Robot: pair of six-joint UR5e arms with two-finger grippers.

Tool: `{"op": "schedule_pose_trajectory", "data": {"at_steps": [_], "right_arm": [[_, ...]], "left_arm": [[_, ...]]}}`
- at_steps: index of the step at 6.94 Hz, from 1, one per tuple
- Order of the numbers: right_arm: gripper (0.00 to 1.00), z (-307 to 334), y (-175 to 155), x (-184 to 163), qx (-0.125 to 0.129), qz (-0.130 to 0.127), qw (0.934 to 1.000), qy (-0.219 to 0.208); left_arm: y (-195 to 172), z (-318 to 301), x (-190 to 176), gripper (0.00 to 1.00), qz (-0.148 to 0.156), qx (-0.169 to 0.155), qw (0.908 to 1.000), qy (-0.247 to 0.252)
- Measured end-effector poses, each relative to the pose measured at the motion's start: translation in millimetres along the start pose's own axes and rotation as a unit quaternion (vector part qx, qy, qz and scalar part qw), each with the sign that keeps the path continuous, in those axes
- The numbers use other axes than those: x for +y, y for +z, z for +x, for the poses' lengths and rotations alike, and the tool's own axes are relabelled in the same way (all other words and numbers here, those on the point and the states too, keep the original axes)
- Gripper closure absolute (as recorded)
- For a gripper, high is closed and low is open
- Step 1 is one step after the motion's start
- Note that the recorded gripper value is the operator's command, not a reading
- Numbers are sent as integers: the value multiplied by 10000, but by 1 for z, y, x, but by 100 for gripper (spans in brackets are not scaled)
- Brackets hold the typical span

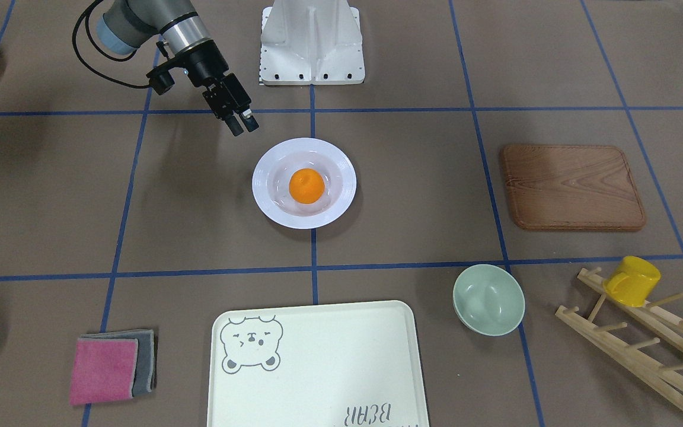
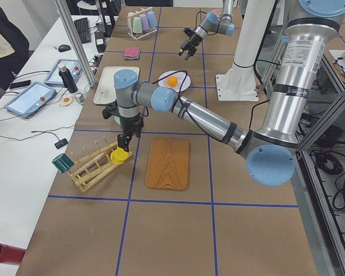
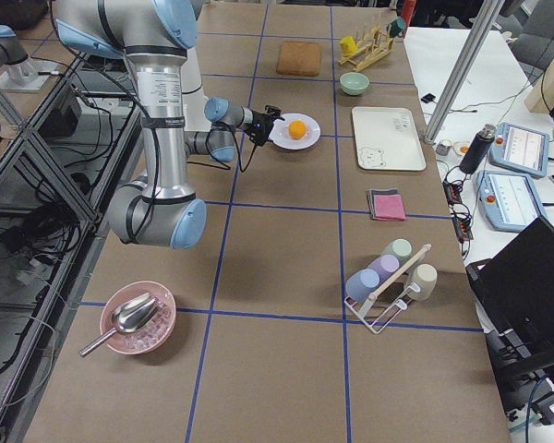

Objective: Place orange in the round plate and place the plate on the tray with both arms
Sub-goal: 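Lower the right gripper to the plate rim nearest the robot and grip it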

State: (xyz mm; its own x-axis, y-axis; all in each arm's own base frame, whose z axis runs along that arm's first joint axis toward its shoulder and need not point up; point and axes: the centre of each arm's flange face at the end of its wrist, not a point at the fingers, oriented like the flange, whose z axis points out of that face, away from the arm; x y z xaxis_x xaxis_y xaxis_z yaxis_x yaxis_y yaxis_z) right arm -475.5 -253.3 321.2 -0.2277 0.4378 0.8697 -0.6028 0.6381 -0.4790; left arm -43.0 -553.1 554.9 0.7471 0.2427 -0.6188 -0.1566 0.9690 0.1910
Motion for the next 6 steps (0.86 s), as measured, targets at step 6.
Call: {"op": "schedule_pose_trajectory", "data": {"at_steps": [6], "right_arm": [[3, 39, 37, 37, 297, 197, 9989, 296]], "left_arm": [[24, -69, 77, 1, 16, 835, 9911, -1039]]}}
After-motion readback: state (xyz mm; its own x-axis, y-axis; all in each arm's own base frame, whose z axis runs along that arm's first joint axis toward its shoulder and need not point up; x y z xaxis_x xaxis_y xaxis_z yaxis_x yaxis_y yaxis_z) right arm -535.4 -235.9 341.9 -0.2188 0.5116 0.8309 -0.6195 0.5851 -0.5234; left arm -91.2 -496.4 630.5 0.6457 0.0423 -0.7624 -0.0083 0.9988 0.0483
